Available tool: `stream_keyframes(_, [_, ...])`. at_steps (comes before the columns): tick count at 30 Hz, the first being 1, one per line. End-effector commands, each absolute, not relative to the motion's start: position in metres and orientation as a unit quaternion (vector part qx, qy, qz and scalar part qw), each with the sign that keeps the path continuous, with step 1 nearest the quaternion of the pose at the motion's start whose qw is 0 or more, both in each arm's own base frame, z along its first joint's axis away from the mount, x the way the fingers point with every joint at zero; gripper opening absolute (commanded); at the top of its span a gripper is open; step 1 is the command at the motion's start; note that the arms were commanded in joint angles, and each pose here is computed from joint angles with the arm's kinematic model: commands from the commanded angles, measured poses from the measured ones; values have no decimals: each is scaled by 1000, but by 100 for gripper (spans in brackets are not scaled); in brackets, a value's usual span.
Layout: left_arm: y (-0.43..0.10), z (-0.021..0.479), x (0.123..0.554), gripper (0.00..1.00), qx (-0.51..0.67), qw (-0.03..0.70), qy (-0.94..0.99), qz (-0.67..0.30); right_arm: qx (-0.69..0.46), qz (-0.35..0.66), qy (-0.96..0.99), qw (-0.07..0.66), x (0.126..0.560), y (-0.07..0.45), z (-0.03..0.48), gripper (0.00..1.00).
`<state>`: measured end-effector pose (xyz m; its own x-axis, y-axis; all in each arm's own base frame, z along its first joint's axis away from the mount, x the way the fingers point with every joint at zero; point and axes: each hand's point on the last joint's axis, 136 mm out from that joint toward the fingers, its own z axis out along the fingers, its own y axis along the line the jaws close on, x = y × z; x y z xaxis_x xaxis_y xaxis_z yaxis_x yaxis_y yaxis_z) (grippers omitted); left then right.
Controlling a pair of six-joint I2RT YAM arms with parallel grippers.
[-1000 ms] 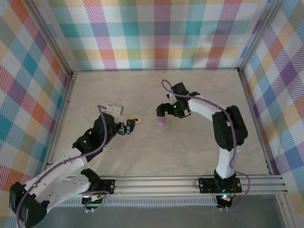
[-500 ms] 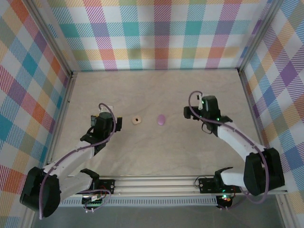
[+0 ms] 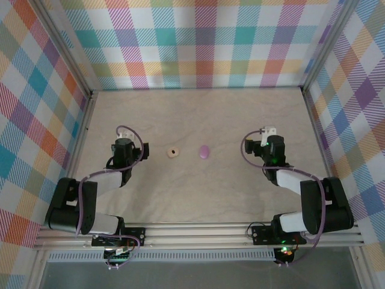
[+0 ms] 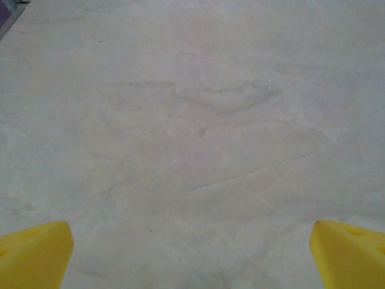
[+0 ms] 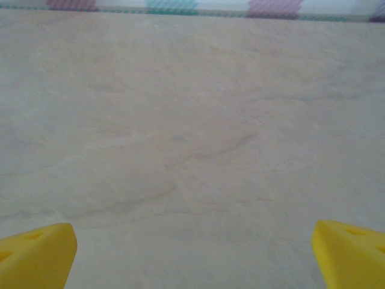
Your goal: Insert wireless bluetooth earbuds into charging case
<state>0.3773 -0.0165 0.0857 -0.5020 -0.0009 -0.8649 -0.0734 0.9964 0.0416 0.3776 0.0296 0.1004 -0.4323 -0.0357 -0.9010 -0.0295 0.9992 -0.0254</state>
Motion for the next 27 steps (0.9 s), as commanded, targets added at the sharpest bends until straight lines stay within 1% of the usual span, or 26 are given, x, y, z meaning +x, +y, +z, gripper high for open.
stream_keyframes(1, [-26,96,399,100,-1,531,847,-7,21,25,804,594,382,9,115,100])
stream_keyframes(3, [-29,86,401,100,6,534,845,-14,37,38,796,603,380,1,106,100])
stream_keyframes(5, [-18,80,400,100,-19,548,836,-21,30,42,790,611,385,3,103,100])
stream_keyframes(6, [-18,79,399,100,-19,547,837,-23,26,45,808,587,386,5,96,100])
stream_keyframes(8, [-18,78,399,100,-19,543,839,-23,20,45,819,572,397,7,94,100])
stream_keyframes(9, [-18,77,399,100,-18,538,842,-24,17,46,825,563,396,9,92,100])
stream_keyframes(22, [-18,78,399,100,-19,540,841,-23,9,49,823,566,396,12,93,100])
stream_keyframes(27, [-17,78,398,100,-20,540,841,-23,-10,56,828,558,399,19,91,100])
